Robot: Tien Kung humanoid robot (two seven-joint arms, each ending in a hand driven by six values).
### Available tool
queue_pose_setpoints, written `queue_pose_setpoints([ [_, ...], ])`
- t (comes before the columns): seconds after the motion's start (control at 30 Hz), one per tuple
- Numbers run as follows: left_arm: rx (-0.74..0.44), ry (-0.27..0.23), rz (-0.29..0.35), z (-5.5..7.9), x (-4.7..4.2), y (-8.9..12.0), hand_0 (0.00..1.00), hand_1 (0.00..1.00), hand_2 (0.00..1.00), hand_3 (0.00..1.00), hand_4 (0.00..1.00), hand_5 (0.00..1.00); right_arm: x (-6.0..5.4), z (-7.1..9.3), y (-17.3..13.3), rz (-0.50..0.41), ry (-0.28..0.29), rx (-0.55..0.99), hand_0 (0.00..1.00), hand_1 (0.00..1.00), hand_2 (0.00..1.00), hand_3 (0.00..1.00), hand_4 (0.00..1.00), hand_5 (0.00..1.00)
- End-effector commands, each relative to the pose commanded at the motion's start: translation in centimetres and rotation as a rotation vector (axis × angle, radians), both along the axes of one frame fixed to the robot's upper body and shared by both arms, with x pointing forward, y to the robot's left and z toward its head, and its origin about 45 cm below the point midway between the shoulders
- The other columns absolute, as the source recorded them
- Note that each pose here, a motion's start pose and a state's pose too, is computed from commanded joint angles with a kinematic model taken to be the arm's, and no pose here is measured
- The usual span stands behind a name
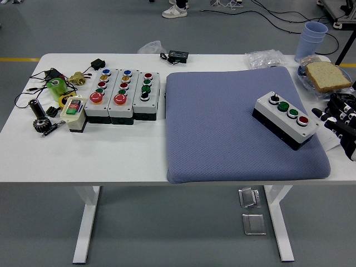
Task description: Pick up the button,place it on the desk,press the button,press the button
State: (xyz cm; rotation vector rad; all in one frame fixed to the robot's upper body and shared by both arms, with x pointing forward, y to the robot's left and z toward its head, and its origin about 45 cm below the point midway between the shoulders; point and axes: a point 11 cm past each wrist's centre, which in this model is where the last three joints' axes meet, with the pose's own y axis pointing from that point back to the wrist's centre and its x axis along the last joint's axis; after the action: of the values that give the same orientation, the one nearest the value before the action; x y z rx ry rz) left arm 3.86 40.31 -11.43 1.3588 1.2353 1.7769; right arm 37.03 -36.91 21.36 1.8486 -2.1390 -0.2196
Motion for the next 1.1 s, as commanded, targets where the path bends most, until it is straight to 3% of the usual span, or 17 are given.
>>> queue_pose_setpoints([
  [0.33, 0.001, 0.001, -0.012, 0.0, 0.13, 0.0, 0.518, 0.417, 0.415, 0.432, 0.25, 0.549, 2.9, 0.5, 1.6, 0.085, 0.013, -0.397, 0.99, 0.939, 0.998, 0.998, 0.998, 0.212],
  [0.63, 0.005, 0.008, -0.019, 0.0, -0.13, 0.1, 0.518, 0.418, 0.415, 0.432, 0.251, 0.549, 4.9, 1.3, 3.7, 0.166, -0.002, -0.775, 0.992, 0.942, 0.998, 0.998, 0.998, 0.217],
  [0.9, 0.005, 0.016, -0.029, 0.0, -0.25, 0.1, 0.517, 0.417, 0.414, 0.431, 0.252, 0.55, 5.9, 0.8, 5.6, 0.212, 0.029, -0.807, 0.992, 0.938, 0.998, 0.998, 0.998, 0.235],
  [1.1, 0.007, 0.017, -0.026, 0.0, -0.29, 0.1, 0.517, 0.417, 0.414, 0.43, 0.252, 0.55, 7.4, -0.1, 8.0, 0.25, 0.08, -0.801, 0.993, 0.935, 0.998, 0.998, 0.998, 0.238],
])
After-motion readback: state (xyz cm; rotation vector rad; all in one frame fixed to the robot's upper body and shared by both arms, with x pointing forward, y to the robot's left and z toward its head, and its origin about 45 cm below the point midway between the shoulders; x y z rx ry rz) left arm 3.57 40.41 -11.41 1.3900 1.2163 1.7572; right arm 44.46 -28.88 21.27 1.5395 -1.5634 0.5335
